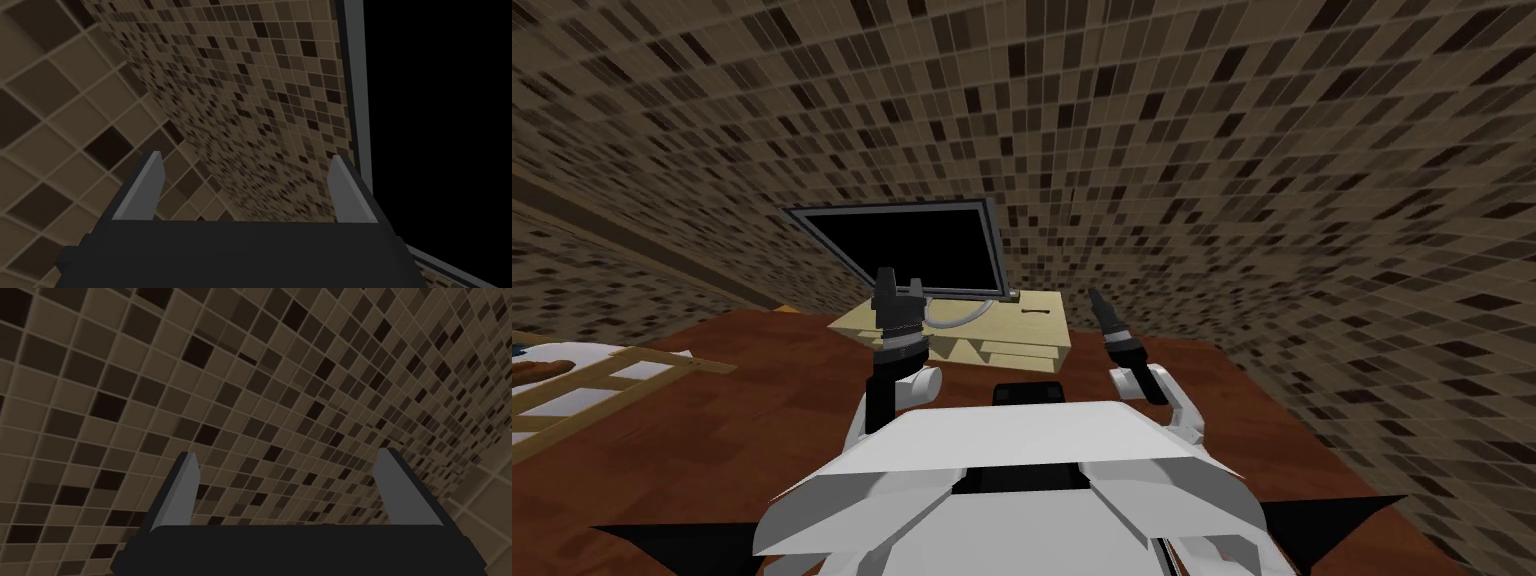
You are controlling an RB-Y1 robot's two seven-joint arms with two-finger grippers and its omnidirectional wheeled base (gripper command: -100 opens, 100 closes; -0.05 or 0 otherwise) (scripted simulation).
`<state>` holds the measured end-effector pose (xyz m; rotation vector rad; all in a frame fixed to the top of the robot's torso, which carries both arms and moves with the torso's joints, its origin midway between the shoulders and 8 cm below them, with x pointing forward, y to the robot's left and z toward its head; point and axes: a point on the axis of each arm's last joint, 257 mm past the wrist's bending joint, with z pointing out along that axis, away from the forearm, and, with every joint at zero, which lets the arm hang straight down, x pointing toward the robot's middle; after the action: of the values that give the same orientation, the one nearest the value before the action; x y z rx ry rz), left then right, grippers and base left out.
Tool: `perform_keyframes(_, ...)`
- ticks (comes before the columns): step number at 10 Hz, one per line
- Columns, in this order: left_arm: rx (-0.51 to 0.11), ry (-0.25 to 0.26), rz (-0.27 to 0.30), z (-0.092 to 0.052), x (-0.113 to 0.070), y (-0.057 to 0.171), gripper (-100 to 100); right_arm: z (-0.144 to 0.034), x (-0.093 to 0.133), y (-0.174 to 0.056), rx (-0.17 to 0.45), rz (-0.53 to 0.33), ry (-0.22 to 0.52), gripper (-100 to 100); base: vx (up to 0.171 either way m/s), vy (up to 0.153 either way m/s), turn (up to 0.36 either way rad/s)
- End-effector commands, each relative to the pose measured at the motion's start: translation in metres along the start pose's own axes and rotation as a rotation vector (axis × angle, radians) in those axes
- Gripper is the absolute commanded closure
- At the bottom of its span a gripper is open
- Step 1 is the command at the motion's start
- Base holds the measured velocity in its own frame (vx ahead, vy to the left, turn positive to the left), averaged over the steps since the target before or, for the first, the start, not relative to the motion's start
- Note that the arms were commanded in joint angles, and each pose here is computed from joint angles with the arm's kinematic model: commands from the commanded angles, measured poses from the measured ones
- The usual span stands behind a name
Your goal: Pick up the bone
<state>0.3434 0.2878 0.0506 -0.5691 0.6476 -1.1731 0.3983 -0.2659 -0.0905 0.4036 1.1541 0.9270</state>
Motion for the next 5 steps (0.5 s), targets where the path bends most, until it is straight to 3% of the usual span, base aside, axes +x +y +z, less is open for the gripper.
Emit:
perform_keyframes(1,0.0,0.0,0.0,0.0,0.0,0.0,0,0.001,0.006,-0.016,0.011,-0.07,0.052,-100,-0.07,0.024,0.446)
perform_keyframes(5,0.0,0.0,0.0,0.0,0.0,0.0,0,0.002,0.011,-0.041,0.02,-0.191,0.141,-100,-0.054,0.011,0.276)
